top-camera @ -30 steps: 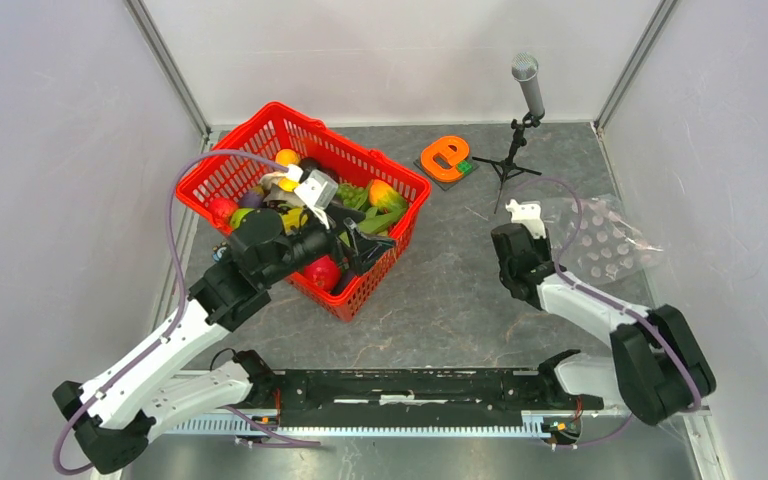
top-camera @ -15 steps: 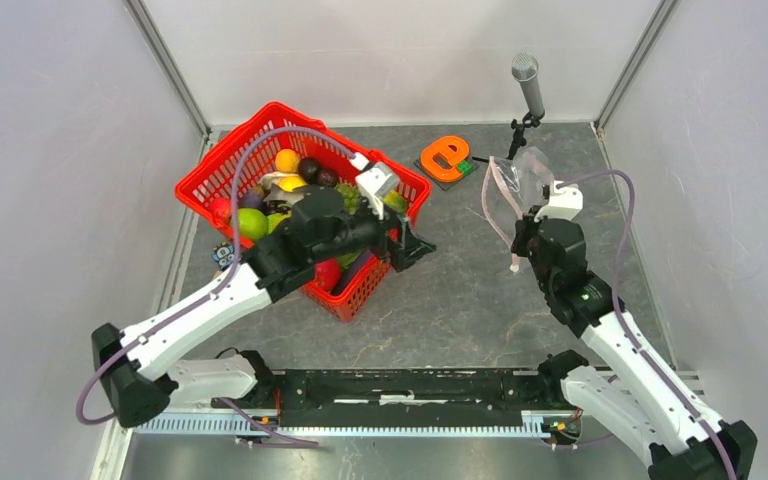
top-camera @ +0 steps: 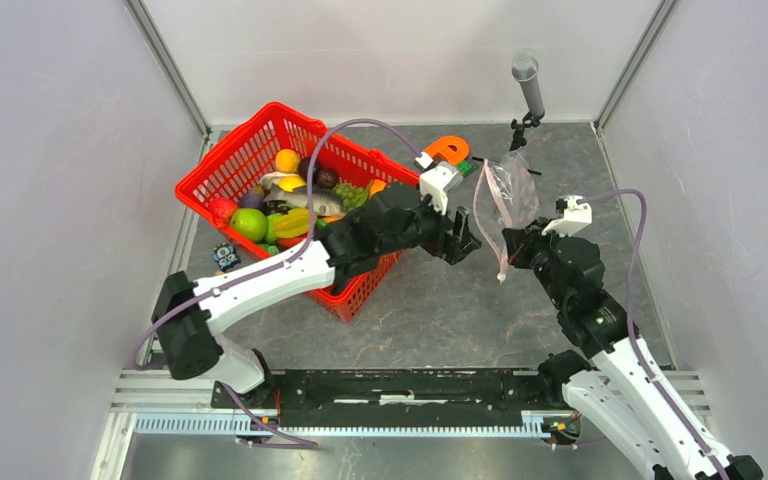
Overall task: Place the food in the zip-top bag and seal the zipper
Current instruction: Open the zipper of the food storage bag.
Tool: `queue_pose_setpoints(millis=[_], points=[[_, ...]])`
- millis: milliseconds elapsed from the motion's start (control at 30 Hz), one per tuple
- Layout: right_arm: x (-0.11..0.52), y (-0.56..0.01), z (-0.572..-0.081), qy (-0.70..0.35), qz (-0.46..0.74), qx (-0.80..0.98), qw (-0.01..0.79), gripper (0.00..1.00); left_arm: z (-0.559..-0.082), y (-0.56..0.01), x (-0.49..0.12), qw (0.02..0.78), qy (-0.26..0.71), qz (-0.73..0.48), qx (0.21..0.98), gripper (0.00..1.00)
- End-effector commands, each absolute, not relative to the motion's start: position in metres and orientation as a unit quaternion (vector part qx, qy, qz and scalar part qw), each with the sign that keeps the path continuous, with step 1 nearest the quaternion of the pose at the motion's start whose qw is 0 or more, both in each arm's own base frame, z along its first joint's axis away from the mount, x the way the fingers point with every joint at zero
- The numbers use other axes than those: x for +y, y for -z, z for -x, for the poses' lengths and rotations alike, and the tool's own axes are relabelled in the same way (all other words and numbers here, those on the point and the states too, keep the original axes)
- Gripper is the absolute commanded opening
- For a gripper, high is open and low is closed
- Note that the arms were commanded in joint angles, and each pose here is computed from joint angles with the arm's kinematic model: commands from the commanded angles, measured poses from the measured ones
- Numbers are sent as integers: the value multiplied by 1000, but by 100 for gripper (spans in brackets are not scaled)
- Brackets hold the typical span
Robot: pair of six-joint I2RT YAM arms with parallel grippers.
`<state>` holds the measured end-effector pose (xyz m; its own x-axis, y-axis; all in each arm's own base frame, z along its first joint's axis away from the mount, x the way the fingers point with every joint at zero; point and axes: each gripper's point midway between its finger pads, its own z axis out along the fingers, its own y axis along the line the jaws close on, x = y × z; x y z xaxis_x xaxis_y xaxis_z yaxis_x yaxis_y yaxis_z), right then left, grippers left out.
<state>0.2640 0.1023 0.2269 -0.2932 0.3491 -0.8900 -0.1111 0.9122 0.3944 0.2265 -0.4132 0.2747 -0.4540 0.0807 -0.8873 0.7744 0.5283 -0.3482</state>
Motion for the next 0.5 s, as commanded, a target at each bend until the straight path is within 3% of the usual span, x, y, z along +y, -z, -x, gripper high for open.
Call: queue_pose_setpoints(millis=[0, 167, 433, 467], points=[[110, -248, -259, -229, -69, 763, 600, 4, -251, -308, -429, 487, 397, -231, 743, 80], [107, -258, -252, -235, -70, 754, 609, 5, -270, -294, -441, 494, 371, -219, 756, 68], [111, -278, -244, -239, -25, 746, 621, 6, -283, -282, -448, 506, 347, -227, 756, 29], [114, -281, -243, -242, -14, 745, 621, 7, -283, -281, -449, 505, 348, -228, 756, 27]])
